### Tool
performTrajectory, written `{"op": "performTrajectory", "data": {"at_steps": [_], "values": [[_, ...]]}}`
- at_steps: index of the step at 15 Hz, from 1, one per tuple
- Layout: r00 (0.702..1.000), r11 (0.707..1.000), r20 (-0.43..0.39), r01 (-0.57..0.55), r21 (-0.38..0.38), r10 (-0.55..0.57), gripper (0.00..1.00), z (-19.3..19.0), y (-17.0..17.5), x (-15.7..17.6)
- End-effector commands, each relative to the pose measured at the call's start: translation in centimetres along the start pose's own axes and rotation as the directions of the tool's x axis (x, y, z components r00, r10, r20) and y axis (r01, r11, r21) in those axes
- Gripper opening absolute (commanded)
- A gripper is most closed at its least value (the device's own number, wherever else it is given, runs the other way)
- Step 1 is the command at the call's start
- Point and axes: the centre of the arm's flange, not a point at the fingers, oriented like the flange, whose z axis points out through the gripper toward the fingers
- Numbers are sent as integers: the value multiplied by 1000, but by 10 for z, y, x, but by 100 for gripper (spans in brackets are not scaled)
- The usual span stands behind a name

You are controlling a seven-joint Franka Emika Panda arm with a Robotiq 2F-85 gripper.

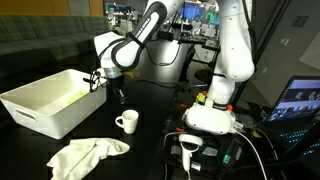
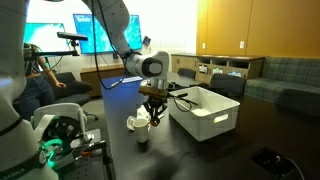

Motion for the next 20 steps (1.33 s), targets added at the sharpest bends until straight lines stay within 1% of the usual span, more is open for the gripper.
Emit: {"op": "performTrajectory", "data": {"at_steps": [1,4,9,15,20], "values": [[999,1000,-51,9,28,-8,3,7,-9,-14],[997,999,-71,10,34,-8,3,15,-14,-16],[994,1000,-106,2,22,0,3,23,-16,-14],[992,998,-127,-19,57,26,3,25,-23,-16],[979,991,-153,-133,27,135,3,16,-25,-22]]}}
